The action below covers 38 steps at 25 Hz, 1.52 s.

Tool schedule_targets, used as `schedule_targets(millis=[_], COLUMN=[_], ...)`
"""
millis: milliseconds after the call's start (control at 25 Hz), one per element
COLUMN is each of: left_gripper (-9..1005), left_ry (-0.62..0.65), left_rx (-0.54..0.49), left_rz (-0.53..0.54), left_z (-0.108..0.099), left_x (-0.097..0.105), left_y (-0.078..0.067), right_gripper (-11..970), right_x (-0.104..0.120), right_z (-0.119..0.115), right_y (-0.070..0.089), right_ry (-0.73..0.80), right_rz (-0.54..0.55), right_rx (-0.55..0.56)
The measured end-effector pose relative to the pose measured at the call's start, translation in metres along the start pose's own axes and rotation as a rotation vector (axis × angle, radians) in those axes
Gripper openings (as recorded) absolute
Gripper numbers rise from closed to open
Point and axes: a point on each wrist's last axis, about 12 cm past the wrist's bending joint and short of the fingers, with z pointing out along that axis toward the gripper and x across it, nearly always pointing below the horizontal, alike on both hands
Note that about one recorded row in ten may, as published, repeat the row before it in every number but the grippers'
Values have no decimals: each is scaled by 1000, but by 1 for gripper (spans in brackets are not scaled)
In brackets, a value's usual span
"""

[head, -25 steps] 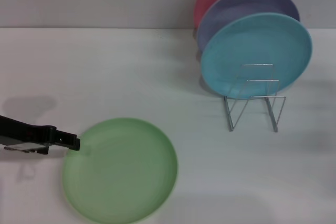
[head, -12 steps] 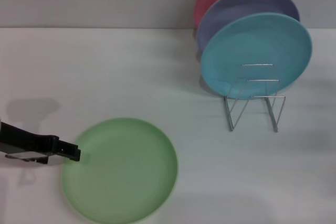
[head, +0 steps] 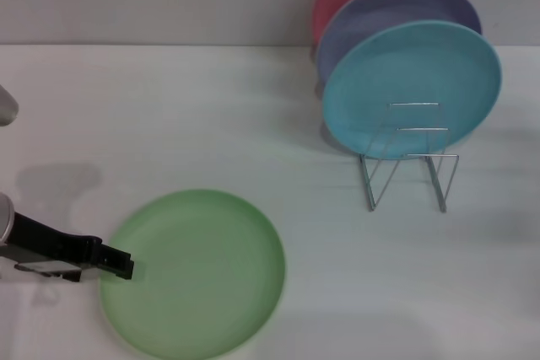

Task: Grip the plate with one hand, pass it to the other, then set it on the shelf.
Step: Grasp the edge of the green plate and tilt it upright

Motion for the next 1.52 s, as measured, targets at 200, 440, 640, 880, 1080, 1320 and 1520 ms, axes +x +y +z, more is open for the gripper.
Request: schedule_targets(millis=[200,440,640,880,1080,1320,1520], left_gripper=[794,782,772,672,448,354,326], left_ry=[1,14,14,14,12,11,11], left_rx=[-1,1,-1,-2,-3,-3,-5], left_rz=[8,10,21,27,29,30,33], left_z=[3,9,10,10,10,10,9], left_x=[0,-1,-3,-4,-5,-6,-7], left_y=[-2,-3,-4,-5,-5,-5,-5], right_gripper=[625,625,625,625,624,624,624], right_x=[0,-1,-1,-1,-1,-1,-1], right_z=[0,0,0,0,0,0,0], right_y=[0,-1,-1,-1,-1,-1,0], right_ry=[0,-4,-6,-7,-8,-8,-9], right_rz=[-1,-1,2,4,6,7,7], right_rx=[0,-1,-1,-1,-1,-1,-2])
